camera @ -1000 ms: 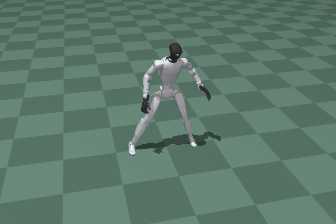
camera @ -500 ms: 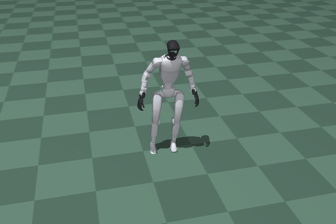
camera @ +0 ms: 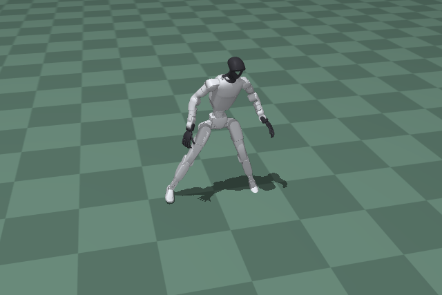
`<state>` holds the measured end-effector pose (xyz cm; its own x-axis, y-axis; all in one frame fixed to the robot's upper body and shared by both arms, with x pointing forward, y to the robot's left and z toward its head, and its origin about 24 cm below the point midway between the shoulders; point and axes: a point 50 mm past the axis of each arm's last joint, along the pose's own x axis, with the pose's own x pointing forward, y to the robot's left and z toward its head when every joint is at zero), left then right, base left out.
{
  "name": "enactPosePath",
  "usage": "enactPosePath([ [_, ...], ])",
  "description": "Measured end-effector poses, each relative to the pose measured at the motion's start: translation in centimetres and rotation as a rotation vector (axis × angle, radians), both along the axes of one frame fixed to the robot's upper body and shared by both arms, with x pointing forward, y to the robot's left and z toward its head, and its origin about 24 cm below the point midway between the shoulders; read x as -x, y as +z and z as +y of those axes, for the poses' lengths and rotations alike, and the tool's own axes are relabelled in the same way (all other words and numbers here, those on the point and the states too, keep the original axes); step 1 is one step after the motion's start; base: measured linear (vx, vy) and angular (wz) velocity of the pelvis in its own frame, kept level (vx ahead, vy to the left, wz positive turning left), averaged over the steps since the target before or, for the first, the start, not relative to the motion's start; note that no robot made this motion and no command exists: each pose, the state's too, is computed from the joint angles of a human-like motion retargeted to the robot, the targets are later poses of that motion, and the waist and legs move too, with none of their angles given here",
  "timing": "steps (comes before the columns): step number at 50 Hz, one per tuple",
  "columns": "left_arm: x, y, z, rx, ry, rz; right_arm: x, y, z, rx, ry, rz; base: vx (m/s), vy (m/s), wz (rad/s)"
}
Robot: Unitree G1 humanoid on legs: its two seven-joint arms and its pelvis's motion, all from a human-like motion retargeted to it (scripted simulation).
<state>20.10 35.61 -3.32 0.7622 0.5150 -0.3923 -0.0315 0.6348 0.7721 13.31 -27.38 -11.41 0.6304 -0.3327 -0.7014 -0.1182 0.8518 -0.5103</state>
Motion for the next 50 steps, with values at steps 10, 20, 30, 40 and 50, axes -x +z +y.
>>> enactPosePath([
  [10,14.1,-6.6,1.0,0.229,0.649,0.145,0.2,1.8,-4.1,0.189,-0.013,-0.021,0.05,-0.78,-0.75],
  [20,19.4,-11.4,-7.3,0.366,0.246,0.582,2.8,1.2,-5.7,0.129,-0.091,0.091,0.13,-0.56,-0.50],
  [30,13.5,-10.0,-6.1,0.296,0.238,0.391,5.2,-2.2,-0.1,-0.060,-0.057,0.193,0.13,-0.39,0.05],
  [40,7.3,-6.6,-2.7,0.145,0.106,0.288,2.3,-2.2,5.1,-0.175,0.173,0.138,0.06,-0.35,0.57],
  [50,2.9,-0.3,2.5,-0.094,-0.044,0.205,2.9,-1.4,1.5,-0.065,0.175,0.140,0.03,-0.37,0.22],
])
